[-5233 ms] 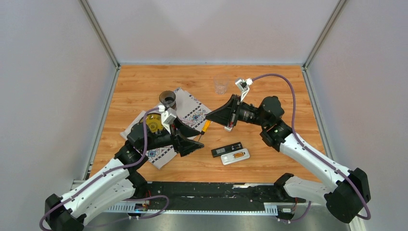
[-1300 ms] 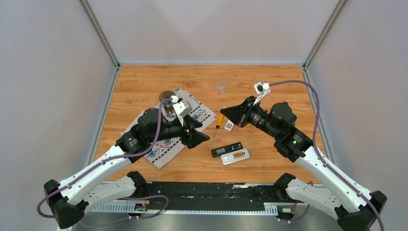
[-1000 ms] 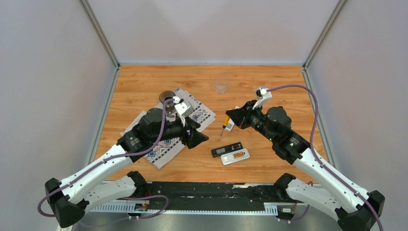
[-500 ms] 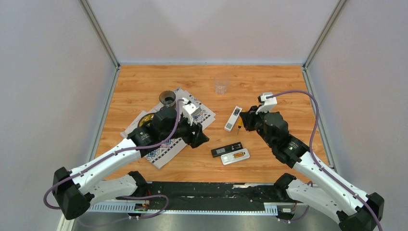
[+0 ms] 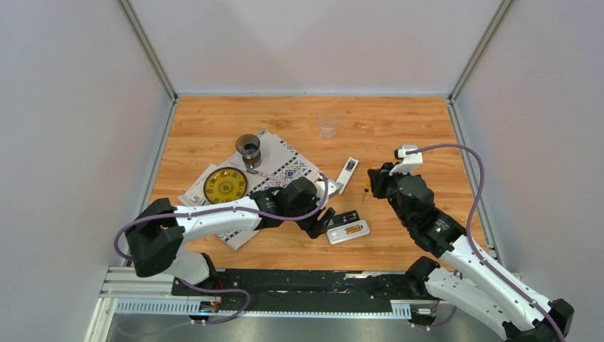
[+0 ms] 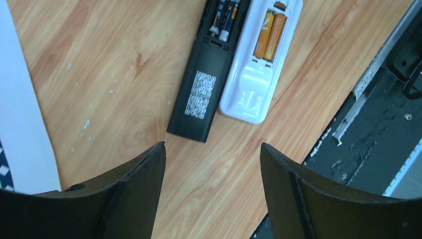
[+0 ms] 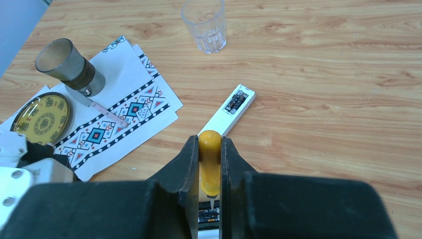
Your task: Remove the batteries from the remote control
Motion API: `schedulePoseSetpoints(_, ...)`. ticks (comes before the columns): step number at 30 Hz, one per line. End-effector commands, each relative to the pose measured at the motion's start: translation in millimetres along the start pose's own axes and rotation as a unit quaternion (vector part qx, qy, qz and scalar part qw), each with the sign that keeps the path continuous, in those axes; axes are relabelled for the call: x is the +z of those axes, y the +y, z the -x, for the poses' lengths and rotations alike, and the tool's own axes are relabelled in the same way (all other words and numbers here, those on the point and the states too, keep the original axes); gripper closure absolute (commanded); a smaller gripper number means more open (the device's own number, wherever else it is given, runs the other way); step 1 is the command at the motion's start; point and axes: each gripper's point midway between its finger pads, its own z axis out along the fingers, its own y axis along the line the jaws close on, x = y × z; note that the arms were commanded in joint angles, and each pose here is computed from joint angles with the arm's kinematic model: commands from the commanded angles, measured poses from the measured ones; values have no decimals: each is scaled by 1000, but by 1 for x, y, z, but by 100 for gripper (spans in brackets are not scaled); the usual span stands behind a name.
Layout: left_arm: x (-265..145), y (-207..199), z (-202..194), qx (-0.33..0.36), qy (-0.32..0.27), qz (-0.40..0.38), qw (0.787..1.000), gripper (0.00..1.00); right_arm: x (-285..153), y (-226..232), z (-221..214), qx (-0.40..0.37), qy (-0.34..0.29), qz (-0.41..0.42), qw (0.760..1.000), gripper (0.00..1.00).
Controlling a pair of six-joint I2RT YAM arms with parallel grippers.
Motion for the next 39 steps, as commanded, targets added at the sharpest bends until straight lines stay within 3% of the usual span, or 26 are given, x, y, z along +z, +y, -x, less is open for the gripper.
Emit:
schedulePoseSetpoints(1,15,-4,37,45,-43,19,998,24,-3,-3,14,7,-23,-8,1000,100)
schedulePoseSetpoints(12,41,12,-8,117,44,34,992,24,-4,1,8,7,-11,4,1000,100)
schedulePoseSetpoints(29,69,-37,-3,138,36,-29,989,26,-4,-2,-6,17,9,-2,1000,100)
schedulePoseSetpoints(39,79,-44,-16,156,56,-29,986,35,-4,-6,-9,18,11,-10,1000,100)
